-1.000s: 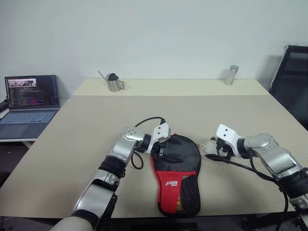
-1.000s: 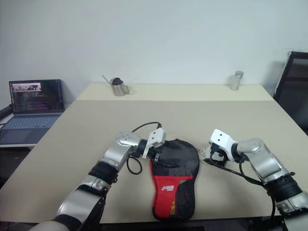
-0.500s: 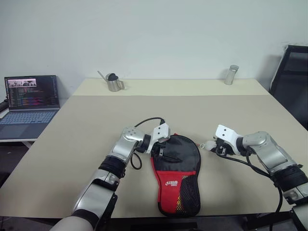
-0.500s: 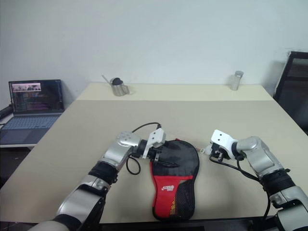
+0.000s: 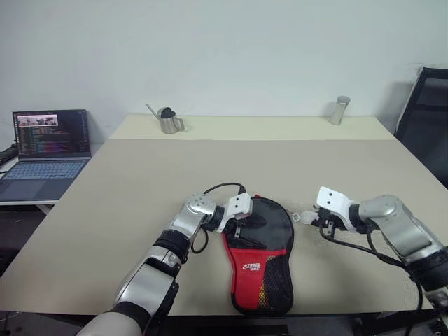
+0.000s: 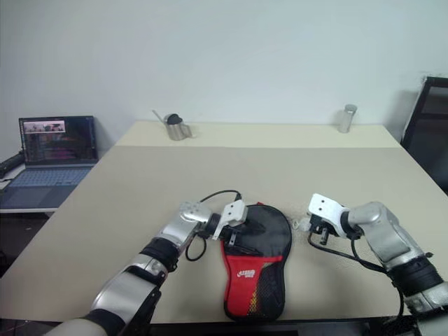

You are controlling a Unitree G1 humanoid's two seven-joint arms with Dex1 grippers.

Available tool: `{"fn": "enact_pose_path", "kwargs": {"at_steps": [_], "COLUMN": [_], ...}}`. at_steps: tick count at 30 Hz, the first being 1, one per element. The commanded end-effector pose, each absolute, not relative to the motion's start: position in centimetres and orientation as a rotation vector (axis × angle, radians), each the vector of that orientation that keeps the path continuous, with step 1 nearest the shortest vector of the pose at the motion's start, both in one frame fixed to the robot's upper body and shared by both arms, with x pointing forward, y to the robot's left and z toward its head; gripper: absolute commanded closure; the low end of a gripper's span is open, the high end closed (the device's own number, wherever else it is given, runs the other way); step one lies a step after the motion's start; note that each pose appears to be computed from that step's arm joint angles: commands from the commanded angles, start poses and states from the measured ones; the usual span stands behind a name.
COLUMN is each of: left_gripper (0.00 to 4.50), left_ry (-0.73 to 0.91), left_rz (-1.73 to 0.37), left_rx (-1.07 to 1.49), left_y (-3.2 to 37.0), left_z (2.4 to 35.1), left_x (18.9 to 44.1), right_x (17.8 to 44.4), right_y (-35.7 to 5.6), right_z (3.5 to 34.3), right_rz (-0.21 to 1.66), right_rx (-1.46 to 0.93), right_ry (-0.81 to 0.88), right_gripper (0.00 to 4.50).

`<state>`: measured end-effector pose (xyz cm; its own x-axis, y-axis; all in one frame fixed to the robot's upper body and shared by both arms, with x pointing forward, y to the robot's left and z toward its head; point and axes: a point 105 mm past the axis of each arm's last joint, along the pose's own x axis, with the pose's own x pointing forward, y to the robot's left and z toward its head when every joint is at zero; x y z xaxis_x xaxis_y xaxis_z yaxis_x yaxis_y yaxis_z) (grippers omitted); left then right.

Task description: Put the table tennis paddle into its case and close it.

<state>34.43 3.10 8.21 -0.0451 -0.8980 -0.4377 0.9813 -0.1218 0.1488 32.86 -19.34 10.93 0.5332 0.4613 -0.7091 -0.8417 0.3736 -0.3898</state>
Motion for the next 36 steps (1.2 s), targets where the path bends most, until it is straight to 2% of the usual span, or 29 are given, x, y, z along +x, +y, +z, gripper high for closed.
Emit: {"fn": "enact_pose_path", "kwargs": {"at_steps": [1,5,11,23,31,36], "left_gripper": [0.60,0.60,0.60,0.60,0.60,0.60], "left_ry": [0.395,0.421,0.462,0.458,0.447,0.444], "left_rz": [-1.647,-1.650,-1.653,-1.672,-1.668,-1.662], "left_rx": [0.487,0.478,0.492,0.497,0.487,0.488], "left_y": [4.2,4.3,4.3,3.2,2.9,2.9], "left_z": [4.1,3.8,3.3,3.4,3.3,3.3], "left_x": [32.9,32.8,32.8,32.8,32.8,32.9], "right_x": [31.2,29.4,24.8,14.6,10.8,10.6], "right_y": [-19.7,-19.7,-19.2,-16.4,-15.7,-14.8], "right_z": [12.4,12.9,12.8,9.8,7.5,7.6], "right_rz": [0.902,0.930,1.024,1.301,1.422,1.459], "right_rx": [-0.855,-0.885,-0.955,-0.962,-0.939,-0.918], "right_ry": [0.529,0.543,0.591,0.719,0.785,0.742], "right_gripper": [4.24,4.24,4.24,4.24,4.26,4.26]}}
